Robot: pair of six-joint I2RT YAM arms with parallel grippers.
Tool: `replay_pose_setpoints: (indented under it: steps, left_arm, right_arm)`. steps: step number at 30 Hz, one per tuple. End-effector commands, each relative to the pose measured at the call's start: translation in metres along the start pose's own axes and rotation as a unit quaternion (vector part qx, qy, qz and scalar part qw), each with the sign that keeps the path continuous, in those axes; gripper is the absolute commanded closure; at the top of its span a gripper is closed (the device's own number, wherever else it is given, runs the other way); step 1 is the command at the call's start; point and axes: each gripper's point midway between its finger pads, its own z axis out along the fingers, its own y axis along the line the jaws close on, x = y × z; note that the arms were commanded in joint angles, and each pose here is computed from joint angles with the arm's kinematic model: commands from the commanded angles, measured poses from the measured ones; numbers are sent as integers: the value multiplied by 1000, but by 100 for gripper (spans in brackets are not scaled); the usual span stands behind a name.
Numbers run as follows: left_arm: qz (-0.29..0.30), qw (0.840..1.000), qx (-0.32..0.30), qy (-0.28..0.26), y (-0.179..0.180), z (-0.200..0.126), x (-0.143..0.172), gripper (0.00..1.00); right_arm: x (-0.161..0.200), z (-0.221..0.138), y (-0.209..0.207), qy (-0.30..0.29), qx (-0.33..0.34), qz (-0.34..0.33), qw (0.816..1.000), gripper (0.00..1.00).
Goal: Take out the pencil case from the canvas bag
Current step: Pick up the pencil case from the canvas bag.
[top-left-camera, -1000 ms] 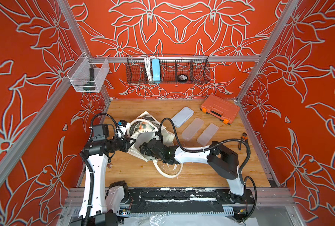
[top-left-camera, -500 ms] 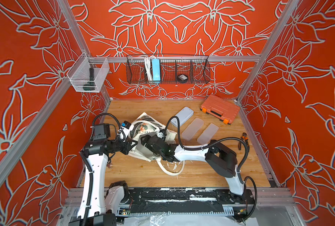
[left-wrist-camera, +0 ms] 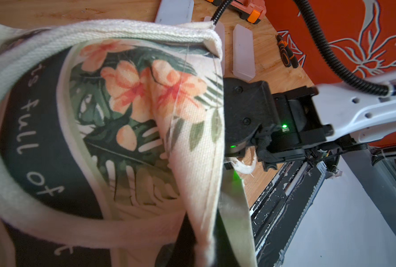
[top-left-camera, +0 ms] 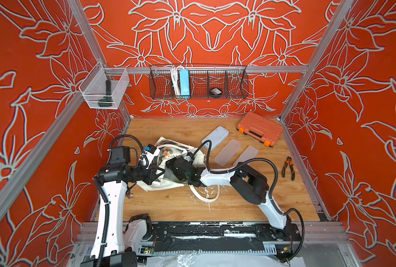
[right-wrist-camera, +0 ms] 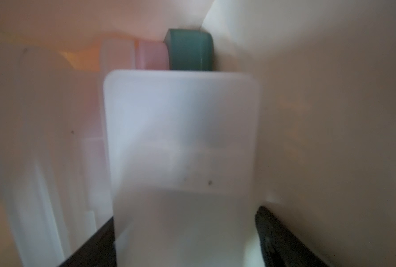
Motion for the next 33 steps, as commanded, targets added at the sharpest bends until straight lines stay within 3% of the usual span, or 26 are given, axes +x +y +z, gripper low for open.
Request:
replay_pose_setpoints:
  steps: [1,4,15,33]
  left_arm:
    - [24,994,89,-51,-41,-11,-21,100]
    - [14,996,79,-45,-33,-5,-16,100]
    - [-24,999,28,-40,-2,10,-11,100]
    - [-39,998,-17,-38,20,17,-7,100]
  right_arm:
    - [8,11,-72,34,91,-25,995,25]
    - [1,3,-62,32,83,-58,994,33]
    - [-25,-53,-10,-5,41,-216,976,40]
    - [-40,-113,35,-43,-40,-290,955,45]
